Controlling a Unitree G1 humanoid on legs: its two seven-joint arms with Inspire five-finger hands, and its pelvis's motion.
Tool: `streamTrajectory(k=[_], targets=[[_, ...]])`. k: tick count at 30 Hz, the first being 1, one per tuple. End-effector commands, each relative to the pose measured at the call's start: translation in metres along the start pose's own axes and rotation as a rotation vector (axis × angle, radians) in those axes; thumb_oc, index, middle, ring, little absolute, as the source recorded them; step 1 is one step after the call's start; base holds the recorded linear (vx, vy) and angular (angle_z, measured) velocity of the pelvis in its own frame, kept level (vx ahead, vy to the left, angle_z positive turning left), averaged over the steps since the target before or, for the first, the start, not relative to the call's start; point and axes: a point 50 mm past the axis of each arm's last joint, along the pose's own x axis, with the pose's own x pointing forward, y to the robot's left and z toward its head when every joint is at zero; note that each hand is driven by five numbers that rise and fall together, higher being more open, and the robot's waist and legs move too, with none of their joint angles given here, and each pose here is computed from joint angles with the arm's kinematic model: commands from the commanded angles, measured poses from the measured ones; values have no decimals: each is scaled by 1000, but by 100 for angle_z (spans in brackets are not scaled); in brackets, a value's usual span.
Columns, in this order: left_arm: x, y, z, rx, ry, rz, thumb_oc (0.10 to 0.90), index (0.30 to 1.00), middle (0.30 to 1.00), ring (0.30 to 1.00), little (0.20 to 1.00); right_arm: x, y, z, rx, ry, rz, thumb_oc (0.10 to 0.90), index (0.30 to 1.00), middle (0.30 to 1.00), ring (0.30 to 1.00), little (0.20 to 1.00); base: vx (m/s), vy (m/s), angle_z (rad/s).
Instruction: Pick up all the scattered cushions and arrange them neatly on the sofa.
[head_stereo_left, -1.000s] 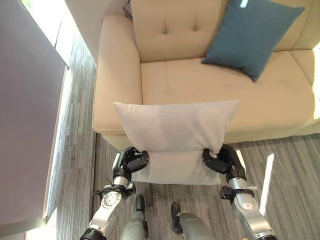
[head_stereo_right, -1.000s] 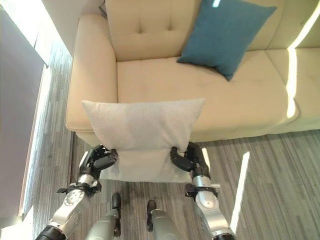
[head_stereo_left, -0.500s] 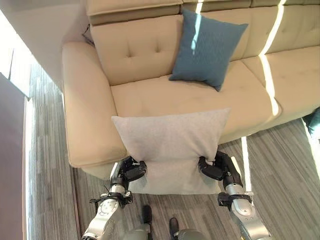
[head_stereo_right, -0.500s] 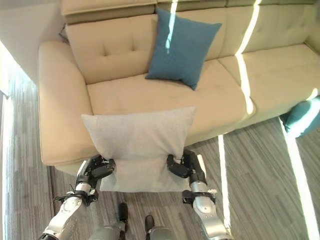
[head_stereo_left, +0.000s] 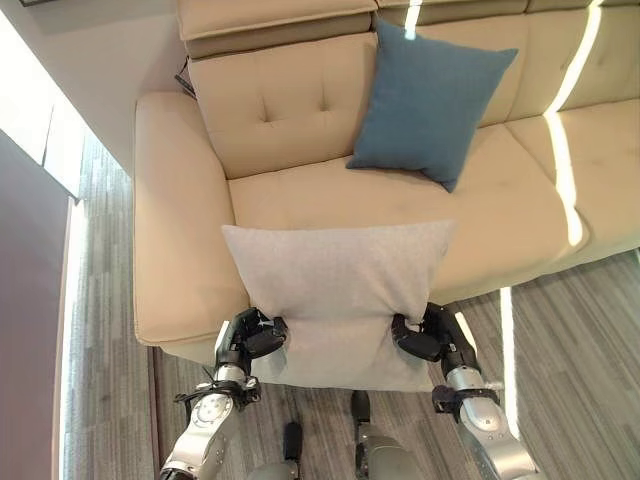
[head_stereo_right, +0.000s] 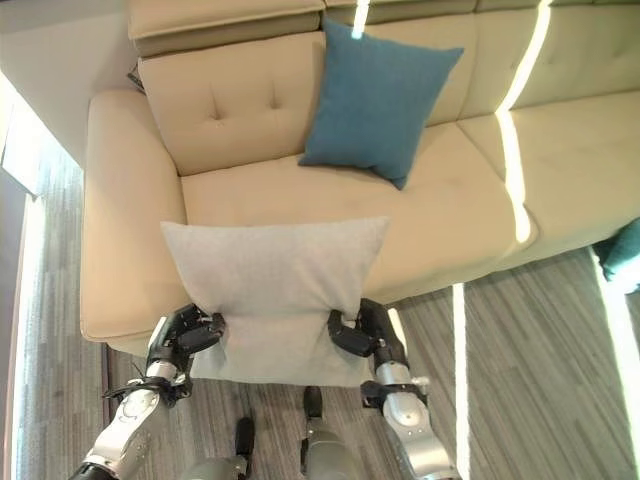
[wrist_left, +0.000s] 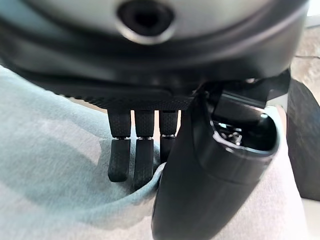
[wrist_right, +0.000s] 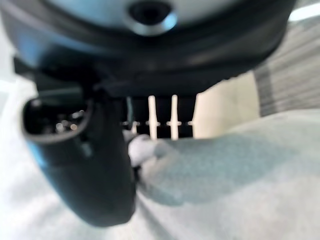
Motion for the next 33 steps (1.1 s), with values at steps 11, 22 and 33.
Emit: streamTrajectory(k=[11,22,33], targets=[[6,-51,51,-14,-268,-304,400,300,300,300,300,2,-19,60,112,-338,-65,400,300,300,300,300,136,-72,47],[-2,-37,59,13,-308,-280,400,300,300,300,300,7,-2,64,98,-346,6,400,300,300,300,300,251,149,-17],[1,-37,69,42,-362,-280,400,300,300,300,300,7,-3,65,101,-354,2,400,300,300,300,300,125,20,26]])
